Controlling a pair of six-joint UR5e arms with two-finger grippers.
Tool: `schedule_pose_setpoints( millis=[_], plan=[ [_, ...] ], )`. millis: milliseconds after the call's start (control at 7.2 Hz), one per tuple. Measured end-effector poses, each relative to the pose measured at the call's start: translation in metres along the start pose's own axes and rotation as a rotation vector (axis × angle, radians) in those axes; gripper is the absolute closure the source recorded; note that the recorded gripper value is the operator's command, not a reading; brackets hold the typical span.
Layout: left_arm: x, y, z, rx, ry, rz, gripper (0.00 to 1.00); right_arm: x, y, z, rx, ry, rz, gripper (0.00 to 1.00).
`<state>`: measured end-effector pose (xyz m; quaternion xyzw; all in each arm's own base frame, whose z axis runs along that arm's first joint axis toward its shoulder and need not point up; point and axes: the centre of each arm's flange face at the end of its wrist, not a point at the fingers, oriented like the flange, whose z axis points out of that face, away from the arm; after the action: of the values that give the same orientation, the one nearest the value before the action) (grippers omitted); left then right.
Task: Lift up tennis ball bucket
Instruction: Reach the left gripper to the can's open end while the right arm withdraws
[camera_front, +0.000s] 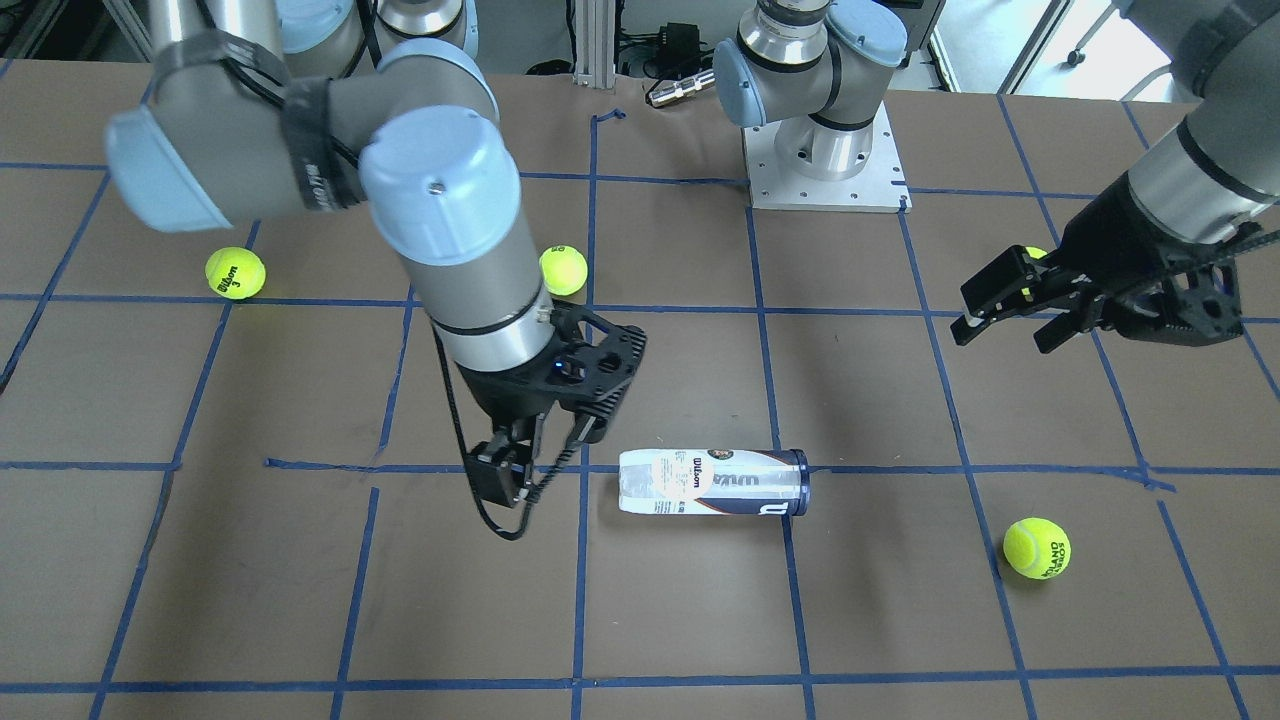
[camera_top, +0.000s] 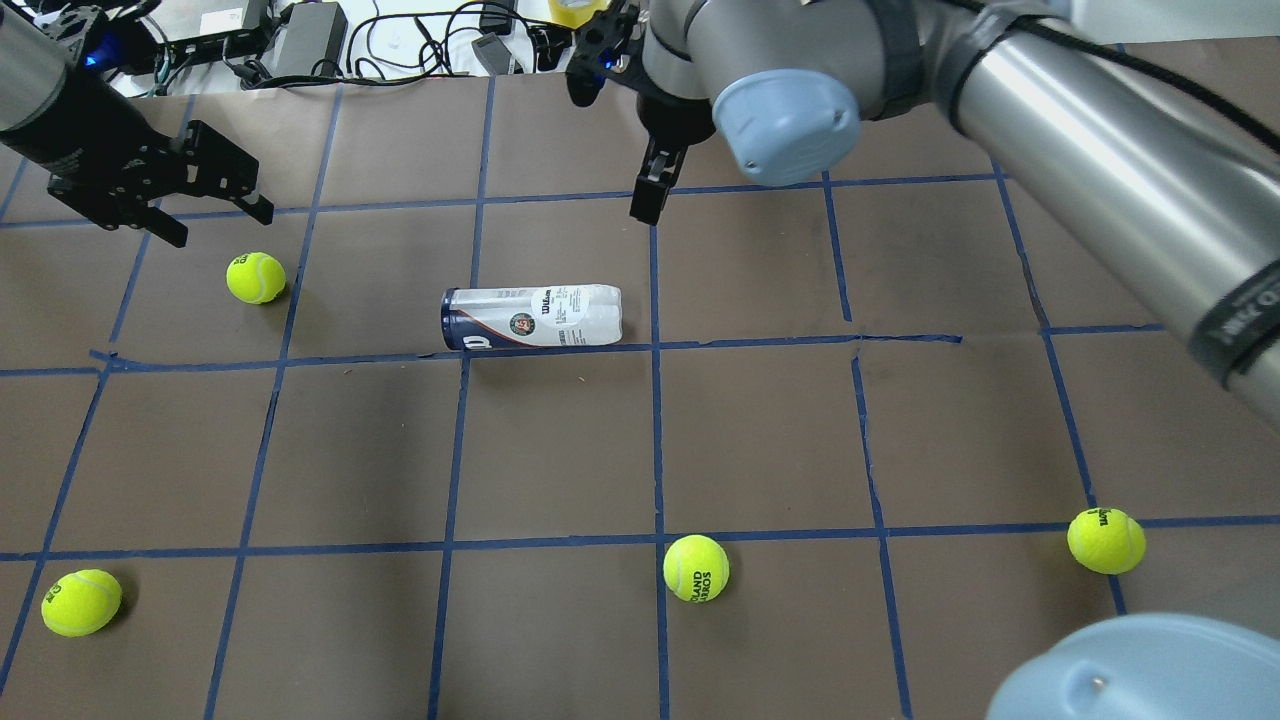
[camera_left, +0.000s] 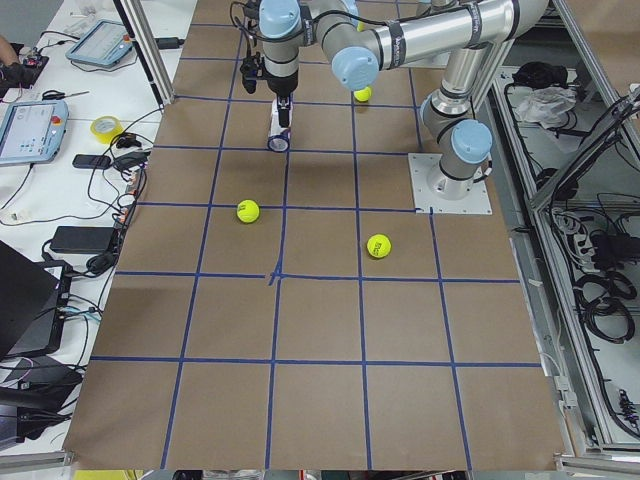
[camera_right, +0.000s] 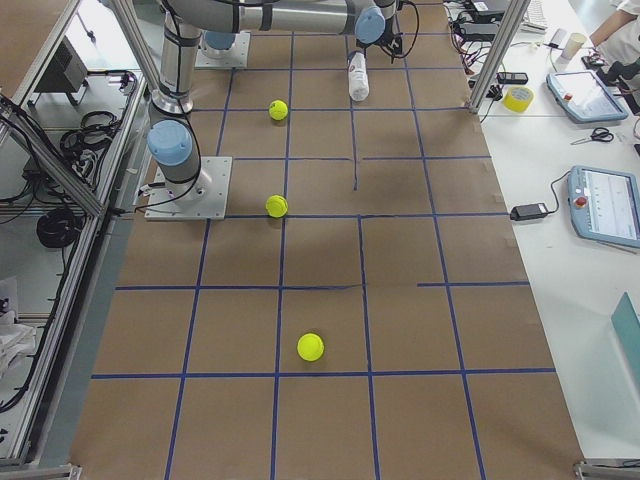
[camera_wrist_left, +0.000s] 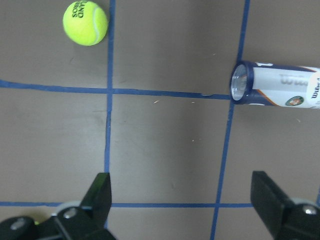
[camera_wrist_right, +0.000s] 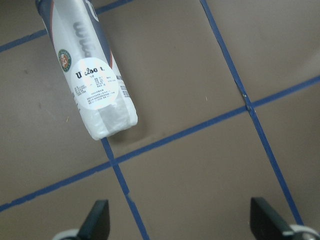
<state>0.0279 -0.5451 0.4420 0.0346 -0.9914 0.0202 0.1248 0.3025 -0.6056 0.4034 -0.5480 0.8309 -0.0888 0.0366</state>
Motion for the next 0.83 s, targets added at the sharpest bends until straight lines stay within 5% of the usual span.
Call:
schedule_pose_setpoints(
  millis=[417,833],
  plan=[
    [-0.011,-0.019,0.096,0.049,0.182,0.008,0.0,0.029,0.082,-0.069,-0.048,-0.043,0.179,0.0],
    [-0.016,-0.027,0.156,0.02,0.318,-0.017,0.0,0.022,0.112,-0.096,-0.083,-0.061,0.33,0.0]
  ],
)
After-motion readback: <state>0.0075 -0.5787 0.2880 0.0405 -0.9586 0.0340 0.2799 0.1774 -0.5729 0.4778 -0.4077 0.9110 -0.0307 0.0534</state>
